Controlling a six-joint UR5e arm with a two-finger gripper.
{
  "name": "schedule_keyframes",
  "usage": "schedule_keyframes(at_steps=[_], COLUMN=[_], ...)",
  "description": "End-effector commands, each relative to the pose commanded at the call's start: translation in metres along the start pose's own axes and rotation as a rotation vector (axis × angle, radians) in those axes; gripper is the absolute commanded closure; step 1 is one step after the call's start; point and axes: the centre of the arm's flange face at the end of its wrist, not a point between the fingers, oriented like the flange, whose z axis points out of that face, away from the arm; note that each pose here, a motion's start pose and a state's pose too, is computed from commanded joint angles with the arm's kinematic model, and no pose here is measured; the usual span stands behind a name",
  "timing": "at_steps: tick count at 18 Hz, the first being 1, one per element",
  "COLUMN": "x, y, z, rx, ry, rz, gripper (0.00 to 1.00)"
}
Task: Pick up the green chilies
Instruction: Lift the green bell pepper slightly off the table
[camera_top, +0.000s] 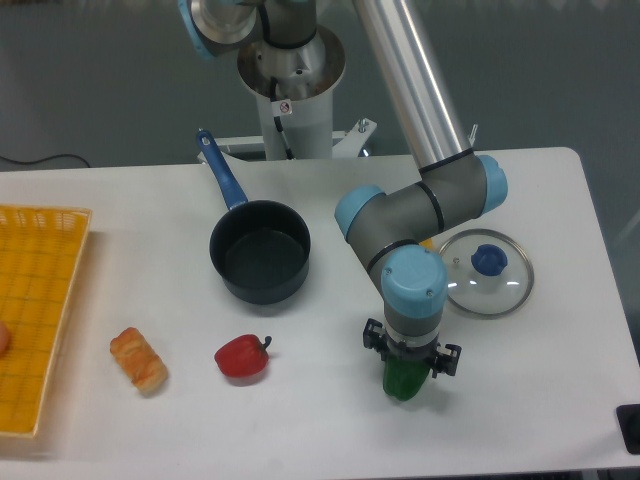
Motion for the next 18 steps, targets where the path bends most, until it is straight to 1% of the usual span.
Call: schedule_keyframes(at_steps=[4, 5, 7, 11, 15, 18], x=[0.001, 0.001, 0.004, 0.011, 0.017, 0.022], y=[0.000, 0.000, 0.002, 0.007, 0.015, 0.016], z=[-0.009, -0.016, -0.029, -0.050, -0.071, -0.085], rx=[0.009, 0.015, 0.011, -0.009, -0.032, -0.020], ry=[-0.005, -0.011, 0.000, 0.020, 0.047, 0.044], rz=[0.006, 0.005, 0.012, 0.088, 0.146, 0.159], gripper=[0.45, 0.47, 0.47, 0.47, 0.47, 0.47])
